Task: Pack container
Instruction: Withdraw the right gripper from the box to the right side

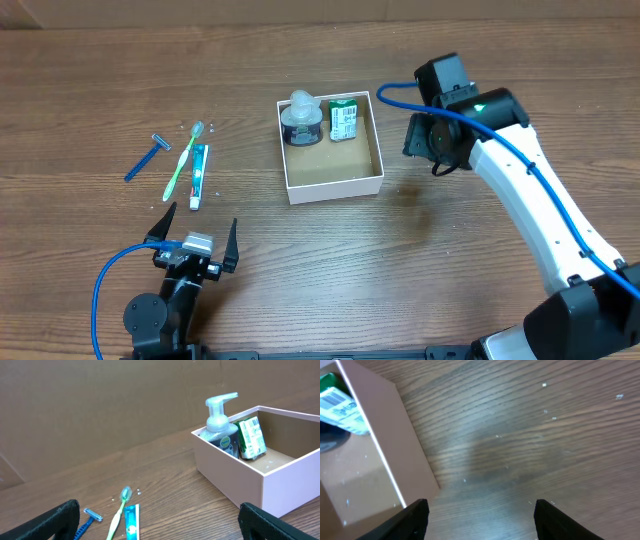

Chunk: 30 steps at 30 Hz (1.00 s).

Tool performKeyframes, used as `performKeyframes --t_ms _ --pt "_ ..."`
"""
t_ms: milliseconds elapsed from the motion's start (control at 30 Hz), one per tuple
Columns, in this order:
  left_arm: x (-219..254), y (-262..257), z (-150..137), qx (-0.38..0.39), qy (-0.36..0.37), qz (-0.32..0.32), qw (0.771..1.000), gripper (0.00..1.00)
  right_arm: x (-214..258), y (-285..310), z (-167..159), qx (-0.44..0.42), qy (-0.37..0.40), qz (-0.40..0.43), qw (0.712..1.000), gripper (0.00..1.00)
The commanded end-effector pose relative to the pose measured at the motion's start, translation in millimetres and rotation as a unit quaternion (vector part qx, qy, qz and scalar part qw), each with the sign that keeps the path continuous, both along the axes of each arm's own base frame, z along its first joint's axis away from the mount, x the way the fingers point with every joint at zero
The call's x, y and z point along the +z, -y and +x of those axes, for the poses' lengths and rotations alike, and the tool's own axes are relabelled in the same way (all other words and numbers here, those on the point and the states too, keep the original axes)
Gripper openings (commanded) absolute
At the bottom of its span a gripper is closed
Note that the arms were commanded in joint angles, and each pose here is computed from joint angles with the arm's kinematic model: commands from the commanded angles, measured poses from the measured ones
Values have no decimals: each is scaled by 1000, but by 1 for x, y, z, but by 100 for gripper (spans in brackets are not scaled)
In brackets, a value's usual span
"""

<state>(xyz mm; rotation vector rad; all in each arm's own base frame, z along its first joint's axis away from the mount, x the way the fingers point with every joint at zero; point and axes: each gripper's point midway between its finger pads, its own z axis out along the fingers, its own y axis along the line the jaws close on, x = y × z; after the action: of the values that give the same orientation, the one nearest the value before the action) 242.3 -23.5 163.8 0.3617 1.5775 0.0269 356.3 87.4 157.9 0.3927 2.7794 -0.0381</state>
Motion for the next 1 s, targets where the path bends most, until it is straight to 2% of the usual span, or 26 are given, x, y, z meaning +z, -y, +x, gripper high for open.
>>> performKeyframes --t_ms 0,267,667,967 --pt "0 -1 0 3 0 -7 1000 100 -31 -1 -7 -7 -24 12 1000 70" --pt "0 -1 0 3 0 -7 1000 100 -69 -16 -4 7 -16 49 999 69" --pt "0 -1 0 3 0 -7 1000 100 -69 -51 -8 59 -9 72 996 69" --pt "0 -1 0 3 0 -7 1000 100 -69 -56 -10 65 -12 80 995 69"
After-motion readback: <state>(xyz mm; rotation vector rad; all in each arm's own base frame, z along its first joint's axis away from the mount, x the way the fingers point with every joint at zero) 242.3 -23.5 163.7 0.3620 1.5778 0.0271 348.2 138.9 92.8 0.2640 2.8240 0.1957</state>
